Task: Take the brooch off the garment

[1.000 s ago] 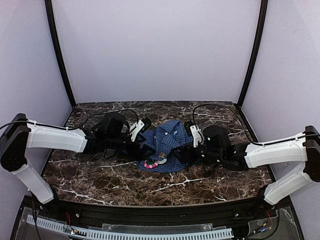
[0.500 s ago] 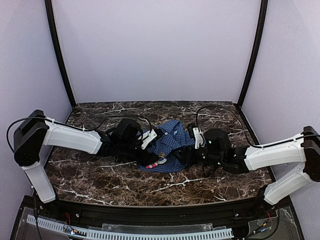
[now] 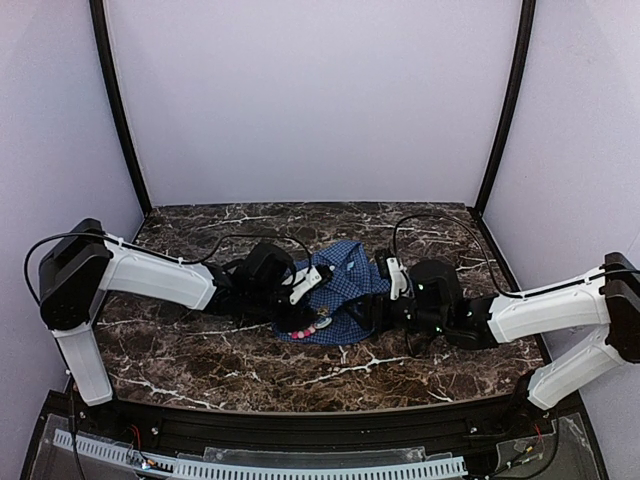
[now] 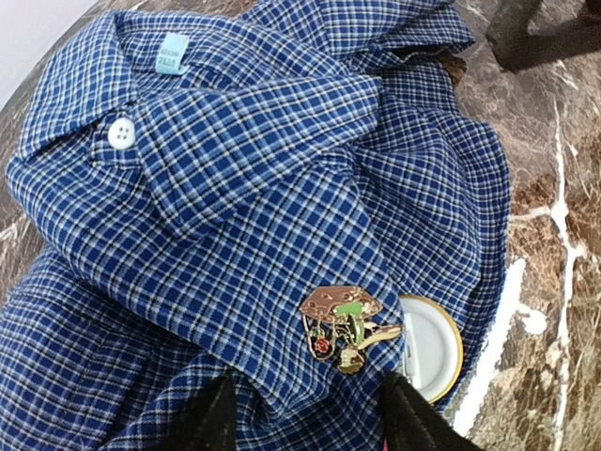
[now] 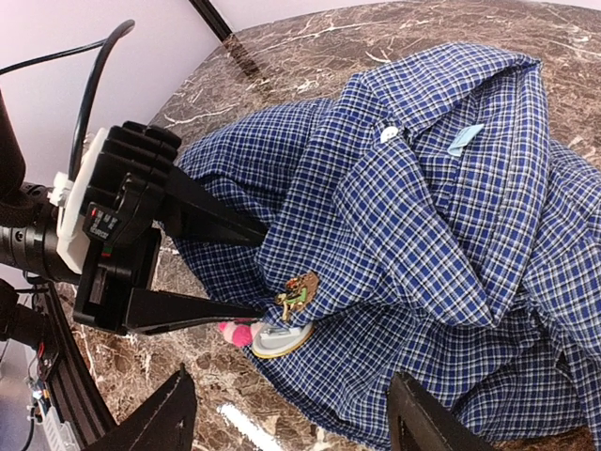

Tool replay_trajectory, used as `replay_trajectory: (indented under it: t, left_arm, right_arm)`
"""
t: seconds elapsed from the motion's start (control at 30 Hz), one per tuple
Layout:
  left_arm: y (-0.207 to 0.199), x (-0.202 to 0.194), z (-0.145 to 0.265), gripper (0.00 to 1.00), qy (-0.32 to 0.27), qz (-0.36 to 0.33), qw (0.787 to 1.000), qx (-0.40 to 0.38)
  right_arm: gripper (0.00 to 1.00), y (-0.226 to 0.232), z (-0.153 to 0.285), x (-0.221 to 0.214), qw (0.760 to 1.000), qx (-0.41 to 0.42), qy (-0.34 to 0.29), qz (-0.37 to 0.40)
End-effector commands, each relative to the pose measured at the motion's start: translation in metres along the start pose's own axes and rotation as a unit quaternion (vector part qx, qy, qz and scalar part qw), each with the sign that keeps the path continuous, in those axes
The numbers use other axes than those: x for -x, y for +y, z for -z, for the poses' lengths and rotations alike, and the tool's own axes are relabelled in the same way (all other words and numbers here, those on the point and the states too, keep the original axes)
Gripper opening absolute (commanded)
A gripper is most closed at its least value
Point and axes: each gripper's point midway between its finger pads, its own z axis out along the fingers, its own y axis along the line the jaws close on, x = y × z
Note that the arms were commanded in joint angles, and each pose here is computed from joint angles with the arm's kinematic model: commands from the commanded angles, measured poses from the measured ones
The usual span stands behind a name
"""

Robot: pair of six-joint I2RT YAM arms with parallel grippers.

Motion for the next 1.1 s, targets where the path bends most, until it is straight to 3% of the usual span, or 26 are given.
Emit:
replay_trajectory:
  t: [0.0,0.13,0.43,1.07]
  left_arm:
    - [-0.004,-0.004,-0.001,0.42,0.011,-0.005,1.000,-0.002]
    - [-0.012,-0.003,-0.001,0.21,0.006,0.000,1.000,-0.022]
    - [-0.027,0.004,0.007,0.01,-0.028,0.014,0.998,-0.060]
    - [-0.026,0.057,0.030,0.01,-0.166,0.065,0.982,-0.067]
  right_arm:
    - [0.69,0.007,-0.006,-0.010,1.000,0.023,0.008,-0.017]
    - [0.65,0.015,-0.011,-0.016,0.998,0.049,0.015,-0.041]
    - [0.52,0.021,-0.027,-0.020,0.993,0.072,0.016,-0.090]
    - [0.50,0.013,-0.036,-0.026,0.987,0.060,0.012,-0.147]
